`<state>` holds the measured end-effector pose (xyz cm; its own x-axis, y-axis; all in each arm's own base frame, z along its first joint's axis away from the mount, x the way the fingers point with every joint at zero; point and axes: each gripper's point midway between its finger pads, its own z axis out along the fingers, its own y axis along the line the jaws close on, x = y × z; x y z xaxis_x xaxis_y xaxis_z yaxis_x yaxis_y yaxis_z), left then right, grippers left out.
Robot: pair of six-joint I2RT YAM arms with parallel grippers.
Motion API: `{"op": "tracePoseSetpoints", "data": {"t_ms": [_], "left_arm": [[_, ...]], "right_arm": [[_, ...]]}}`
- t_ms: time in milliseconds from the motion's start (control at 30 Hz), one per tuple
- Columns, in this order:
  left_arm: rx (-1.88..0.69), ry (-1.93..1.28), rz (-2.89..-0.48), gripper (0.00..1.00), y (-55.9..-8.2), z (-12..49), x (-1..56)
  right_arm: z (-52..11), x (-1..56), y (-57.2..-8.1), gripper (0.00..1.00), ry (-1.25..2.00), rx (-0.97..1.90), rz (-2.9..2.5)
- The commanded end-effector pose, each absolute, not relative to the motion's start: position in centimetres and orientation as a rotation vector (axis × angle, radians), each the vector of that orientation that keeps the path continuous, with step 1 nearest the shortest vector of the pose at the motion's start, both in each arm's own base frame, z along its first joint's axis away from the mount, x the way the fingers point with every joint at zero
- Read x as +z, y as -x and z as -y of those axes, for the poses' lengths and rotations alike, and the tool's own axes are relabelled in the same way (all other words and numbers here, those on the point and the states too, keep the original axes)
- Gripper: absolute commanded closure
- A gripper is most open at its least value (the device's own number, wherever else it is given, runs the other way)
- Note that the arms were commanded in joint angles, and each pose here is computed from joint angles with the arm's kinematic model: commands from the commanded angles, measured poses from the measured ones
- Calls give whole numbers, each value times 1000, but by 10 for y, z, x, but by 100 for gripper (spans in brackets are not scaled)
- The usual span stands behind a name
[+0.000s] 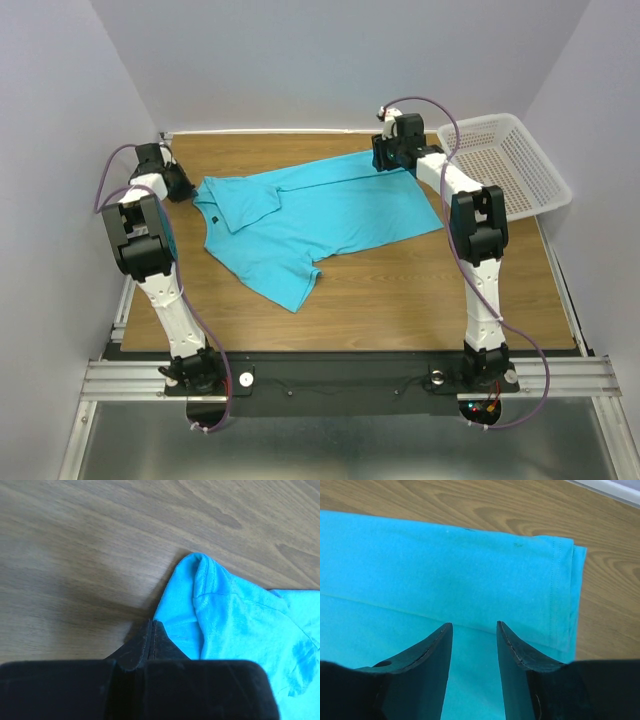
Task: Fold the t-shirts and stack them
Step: Fold the tshirt
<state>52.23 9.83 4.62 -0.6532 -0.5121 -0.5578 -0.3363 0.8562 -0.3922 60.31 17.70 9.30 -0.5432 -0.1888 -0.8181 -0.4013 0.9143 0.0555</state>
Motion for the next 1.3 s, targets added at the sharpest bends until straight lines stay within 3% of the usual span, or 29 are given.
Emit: {"op": "tracePoseSetpoints", "data": {"t_ms": [0,67,100,167,333,433,633,800,1000,1267], "left_arm": [[-210,616,-2279,85,-530,-124,75],[-160,620,-2226,71,-531,-131,100],[-117,623,-2175,59,-531,-138,123],[-76,628,-2120,49,-529,-143,148],[-125,589,-1964,39,-496,-124,219],[-289,553,-1954,32,-460,-88,220],[-584,616,-2090,32,-363,-1,161],[-670,816,-2150,34,-300,27,121],[-575,1073,-2146,34,-272,23,94],[-653,1150,-2176,38,-275,37,68]], "right_arm": [[-169,120,-608,52,455,248,-2085],[-169,135,-601,50,507,244,-2055],[-171,141,-598,44,565,245,-2030],[-174,161,-583,40,643,264,-1982],[-176,183,-529,34,1035,254,-1793],[-167,168,-480,34,1305,326,-1715],[-137,143,-409,34,1507,453,-1663],[-132,132,-381,34,1515,474,-1701],[-133,117,-362,30,1453,558,-1791],[-122,107,-364,28,1398,538,-1892]]}}
